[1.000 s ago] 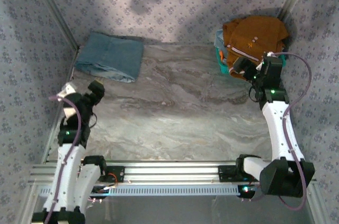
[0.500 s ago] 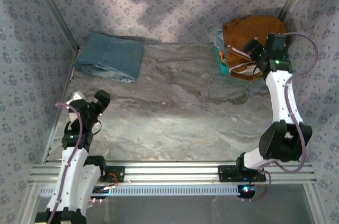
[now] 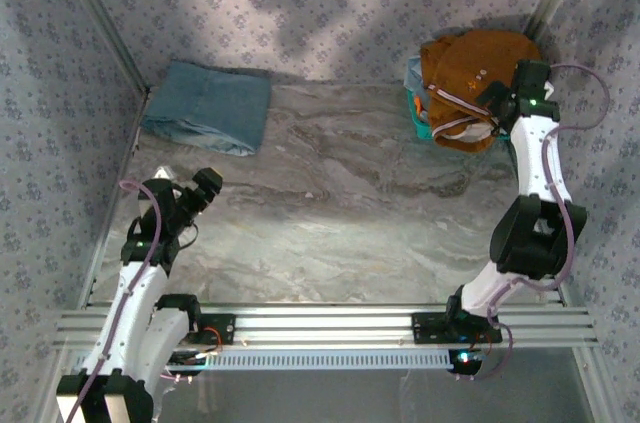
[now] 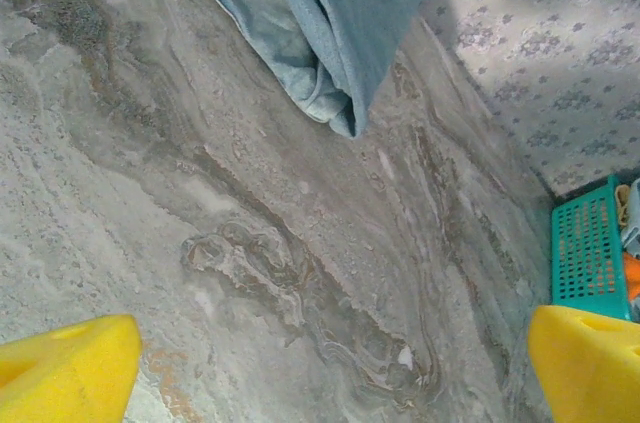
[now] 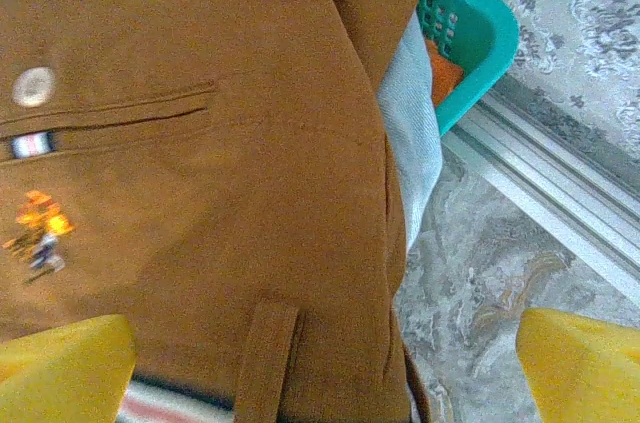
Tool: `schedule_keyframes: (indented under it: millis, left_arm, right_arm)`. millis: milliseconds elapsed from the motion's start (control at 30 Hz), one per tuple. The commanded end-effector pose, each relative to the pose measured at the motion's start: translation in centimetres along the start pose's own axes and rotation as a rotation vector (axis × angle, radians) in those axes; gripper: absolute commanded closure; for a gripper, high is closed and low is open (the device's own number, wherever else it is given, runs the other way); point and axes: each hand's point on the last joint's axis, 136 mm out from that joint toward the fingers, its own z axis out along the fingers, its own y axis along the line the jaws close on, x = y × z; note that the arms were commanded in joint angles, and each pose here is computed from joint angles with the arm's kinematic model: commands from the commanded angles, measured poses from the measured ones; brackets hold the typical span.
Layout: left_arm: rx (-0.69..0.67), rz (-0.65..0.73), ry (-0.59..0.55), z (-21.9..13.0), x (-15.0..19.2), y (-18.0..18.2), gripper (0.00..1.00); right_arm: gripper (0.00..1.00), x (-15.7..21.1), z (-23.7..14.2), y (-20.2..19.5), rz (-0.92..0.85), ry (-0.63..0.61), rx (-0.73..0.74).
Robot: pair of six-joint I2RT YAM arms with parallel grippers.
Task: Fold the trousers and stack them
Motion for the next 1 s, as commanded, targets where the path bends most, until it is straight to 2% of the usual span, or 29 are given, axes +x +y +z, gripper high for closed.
schedule_keyframes:
  millis: [0,100,200,267,367,433,533,567,733,967]
  left_arm:
    - [0.078,0.041,-0.011,-0.4,-1.1,-2.8,0.01]
    - [0.075,0.048,0.0,-0.2,-0.9,-2.8,0.01]
    - [0.07,0.047,0.005,0.1,-0.8,-2.6,0.01]
    - [0.066,0.05,0.005,0.2,-0.8,-2.6,0.01]
    - [0.067,0.05,0.011,0.3,-0.8,-2.8,0.01]
    - [0.071,0.054,0.011,0.3,-0.8,-2.9,0.01]
    - [0.067,0.06,0.012,0.4,-0.9,-2.9,0.01]
    - [0.069,0.061,0.015,0.4,-0.9,-3.0,0.01]
    - [0.079,0.07,0.019,0.1,-1.0,-3.6,0.01]
    - [0.086,0.108,0.004,-1.0,-1.7,-4.5,0.02]
  right_arm:
    - [0.0,0.7,1.9,1.2,-0.023,0.077,-0.038]
    - [0.0,0.6,3.2,2.7,-0.023,0.087,-0.095]
    - [0.1,0.7,4.2,4.4,-0.033,0.116,-0.155]
    - [0.24,0.6,4.6,5.3,-0.047,0.131,-0.184]
    - [0.56,0.7,4.3,6.5,-0.068,0.134,-0.219]
    - [0.73,0.6,3.7,7.1,-0.087,0.121,-0.228]
    - [0.96,0.5,2.6,8.4,-0.107,0.114,-0.264]
    - [1.0,0.6,2.0,9.1,-0.116,0.113,-0.284]
    - [1.0,0.1,-2.3,12.2,-0.163,0.055,-0.369]
    - [1.0,-0.1,-12.0,17.3,-0.246,-0.069,-0.53]
